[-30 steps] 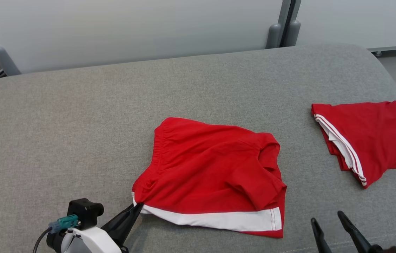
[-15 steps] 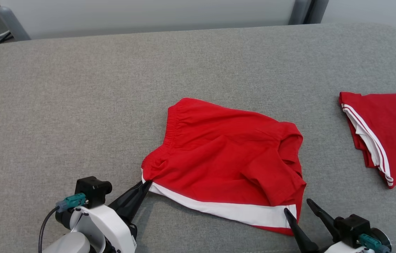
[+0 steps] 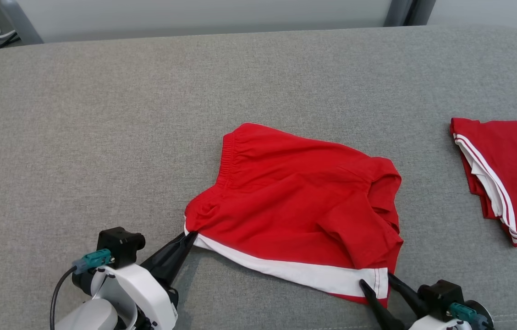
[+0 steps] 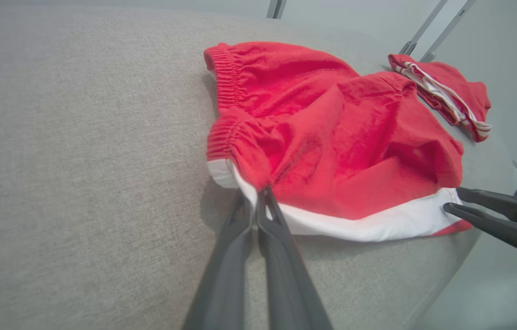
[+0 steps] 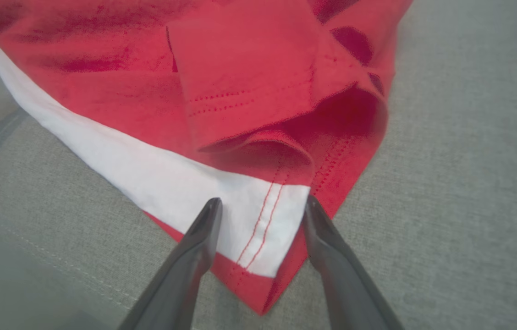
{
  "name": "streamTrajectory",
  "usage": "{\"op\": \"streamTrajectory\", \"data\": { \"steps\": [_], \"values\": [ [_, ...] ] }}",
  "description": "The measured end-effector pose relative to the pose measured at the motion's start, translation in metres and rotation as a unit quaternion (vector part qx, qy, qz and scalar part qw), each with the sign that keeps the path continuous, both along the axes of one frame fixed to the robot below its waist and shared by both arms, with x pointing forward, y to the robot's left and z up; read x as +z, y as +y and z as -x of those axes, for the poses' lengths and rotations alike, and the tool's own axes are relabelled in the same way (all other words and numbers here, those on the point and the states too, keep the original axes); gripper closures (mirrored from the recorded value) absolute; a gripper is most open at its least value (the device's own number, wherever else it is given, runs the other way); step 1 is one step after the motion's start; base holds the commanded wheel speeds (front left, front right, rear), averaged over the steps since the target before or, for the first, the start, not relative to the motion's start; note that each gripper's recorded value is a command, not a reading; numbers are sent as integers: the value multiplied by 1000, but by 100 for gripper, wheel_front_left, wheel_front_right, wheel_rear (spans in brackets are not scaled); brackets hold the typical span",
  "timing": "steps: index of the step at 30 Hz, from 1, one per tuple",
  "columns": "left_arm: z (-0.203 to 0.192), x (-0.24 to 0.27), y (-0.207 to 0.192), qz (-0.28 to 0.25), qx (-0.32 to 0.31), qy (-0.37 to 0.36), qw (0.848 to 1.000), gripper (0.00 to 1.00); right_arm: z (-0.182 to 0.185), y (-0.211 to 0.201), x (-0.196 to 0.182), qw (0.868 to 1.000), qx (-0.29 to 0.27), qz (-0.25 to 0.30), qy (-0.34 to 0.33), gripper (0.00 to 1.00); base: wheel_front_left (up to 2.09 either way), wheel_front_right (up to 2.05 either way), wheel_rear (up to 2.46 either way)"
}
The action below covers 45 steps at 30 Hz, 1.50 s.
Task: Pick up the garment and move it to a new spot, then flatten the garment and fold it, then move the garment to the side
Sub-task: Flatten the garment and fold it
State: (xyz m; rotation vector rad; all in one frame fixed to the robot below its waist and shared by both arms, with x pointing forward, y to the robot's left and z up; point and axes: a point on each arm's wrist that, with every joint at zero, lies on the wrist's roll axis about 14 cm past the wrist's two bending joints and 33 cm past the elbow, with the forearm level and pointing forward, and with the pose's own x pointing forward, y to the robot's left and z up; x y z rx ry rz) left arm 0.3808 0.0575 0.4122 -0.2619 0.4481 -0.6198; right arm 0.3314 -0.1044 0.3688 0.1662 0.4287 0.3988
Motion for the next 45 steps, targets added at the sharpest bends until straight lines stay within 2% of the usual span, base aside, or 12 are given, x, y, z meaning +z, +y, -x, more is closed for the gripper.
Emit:
{"op": "streamTrajectory", "data": {
  "steps": [2,3,9,15,20,23,26,29,32,38,42,45],
  "values": [
    [-2,2,-1,0,-1,-4,1000,100,-1,2,1,1000,4,-1,-1,70,0,0,0],
    [-3,2,-1,0,-1,-4,1000,100,0,2,1,1000,5,-1,-1,100,0,0,0],
    [0,0,-1,-2,-2,1,1000,100,-8,-10,20,999,-24,-17,-31,100,0,0,0],
    [11,3,1,27,13,28,999,100,27,-15,17,998,-45,-46,-5,100,0,0,0],
    [-5,20,3,35,-10,35,999,100,-19,-10,49,990,-62,-123,-21,100,0,0,0],
    [-63,66,9,36,-14,-7,999,100,-103,0,115,990,-7,-104,-96,100,0,0,0],
    [-131,148,19,45,7,-74,996,100,-185,9,239,972,19,-83,-219,100,0,0,0],
    [-171,242,29,75,43,-167,982,100,-219,13,345,944,20,-52,-324,100,0,0,0],
    [-173,314,27,95,43,-250,963,100,-229,15,396,924,10,-43,-381,100,0,0,0],
    [-157,276,28,97,43,-251,962,100,-233,43,342,941,57,-58,-329,100,0,0,0],
    [-130,133,46,81,88,-105,987,100,-214,43,215,975,67,-91,-189,100,0,0,0],
    [-88,45,46,112,133,4,985,100,-171,38,113,990,55,-118,-60,100,0,0,0]
  ]
}}
